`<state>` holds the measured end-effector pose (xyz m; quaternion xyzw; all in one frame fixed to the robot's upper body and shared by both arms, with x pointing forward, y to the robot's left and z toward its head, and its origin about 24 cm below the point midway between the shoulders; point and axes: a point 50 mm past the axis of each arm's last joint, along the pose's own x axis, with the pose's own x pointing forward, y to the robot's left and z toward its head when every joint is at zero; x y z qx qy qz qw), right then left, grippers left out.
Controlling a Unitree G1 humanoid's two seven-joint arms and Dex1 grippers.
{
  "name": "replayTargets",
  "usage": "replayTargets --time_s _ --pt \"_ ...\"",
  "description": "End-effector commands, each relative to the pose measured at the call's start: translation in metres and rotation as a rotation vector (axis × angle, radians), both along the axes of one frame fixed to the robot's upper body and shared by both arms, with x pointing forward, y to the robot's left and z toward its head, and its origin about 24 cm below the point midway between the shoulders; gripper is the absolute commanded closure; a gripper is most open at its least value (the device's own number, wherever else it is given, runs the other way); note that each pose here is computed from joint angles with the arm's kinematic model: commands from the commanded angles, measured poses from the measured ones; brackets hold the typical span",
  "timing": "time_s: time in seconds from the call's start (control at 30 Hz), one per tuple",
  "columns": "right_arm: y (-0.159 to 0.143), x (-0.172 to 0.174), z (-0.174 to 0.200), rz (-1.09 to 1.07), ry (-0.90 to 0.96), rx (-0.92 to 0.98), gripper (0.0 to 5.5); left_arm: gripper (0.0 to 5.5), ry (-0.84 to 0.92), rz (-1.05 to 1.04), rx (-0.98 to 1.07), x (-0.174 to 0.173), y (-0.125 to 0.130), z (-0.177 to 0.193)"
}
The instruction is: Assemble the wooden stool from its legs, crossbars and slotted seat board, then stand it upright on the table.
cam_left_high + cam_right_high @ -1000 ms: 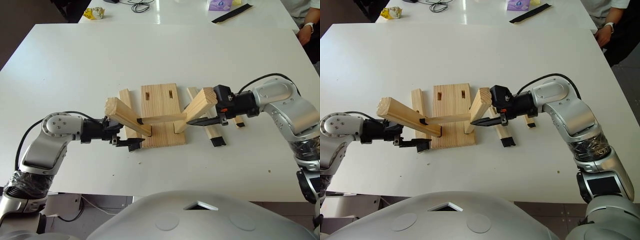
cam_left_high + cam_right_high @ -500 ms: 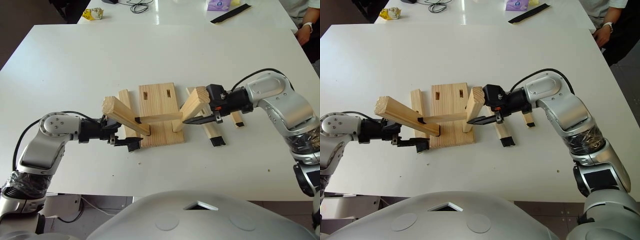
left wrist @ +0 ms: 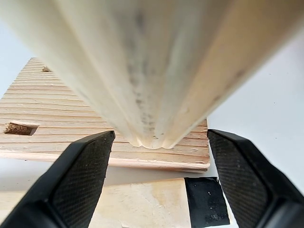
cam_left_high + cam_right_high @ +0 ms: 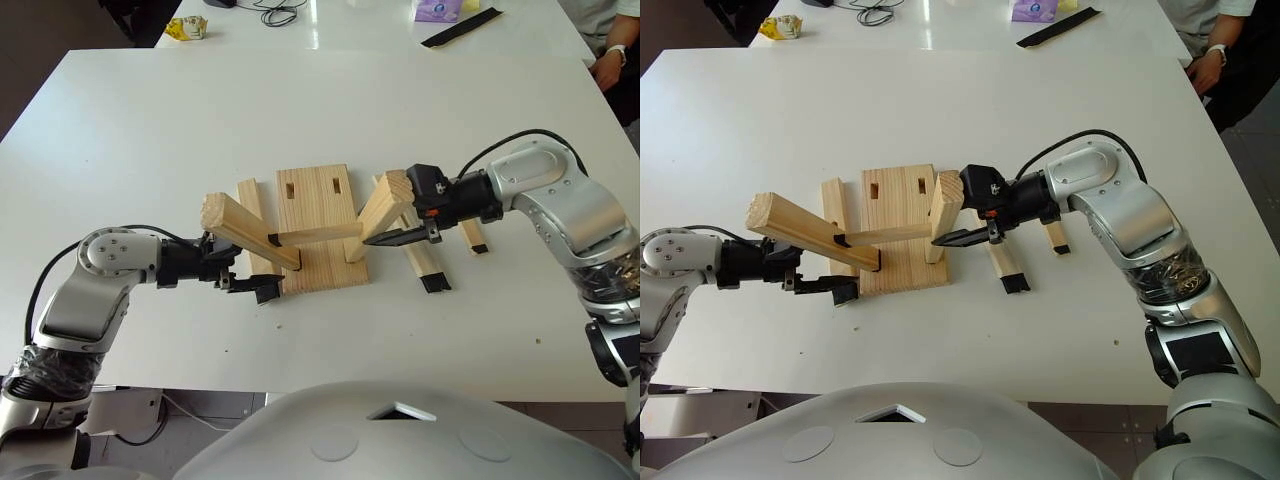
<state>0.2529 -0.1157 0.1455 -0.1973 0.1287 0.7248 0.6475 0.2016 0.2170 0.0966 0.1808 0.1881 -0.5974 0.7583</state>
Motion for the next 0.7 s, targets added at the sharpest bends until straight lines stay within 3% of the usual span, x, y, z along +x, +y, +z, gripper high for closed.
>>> replayTargets --time_s 0.03,0.57,0.6,0.7 --pt "0.013 -0.027 -0.069 0.008 0.209 -0.190 3.46 1.87 -0.053 -0.107 -0.048 0.000 -0.031 0.002" --pt "0.001 -0.031 -0.055 -0.013 0.198 -0.134 3.46 1.87 -0.126 -0.065 0.133 0.000 0.008 -0.014" --pt "0.000 -0.031 -0.055 -0.010 0.195 -0.140 3.10 1.87 -0.122 -0.071 0.145 -0.001 0.011 -0.014" --pt "-0.001 -0.031 -0.055 -0.013 0.189 -0.151 2.79 1.87 -0.105 -0.087 0.172 -0.003 0.020 -0.011"
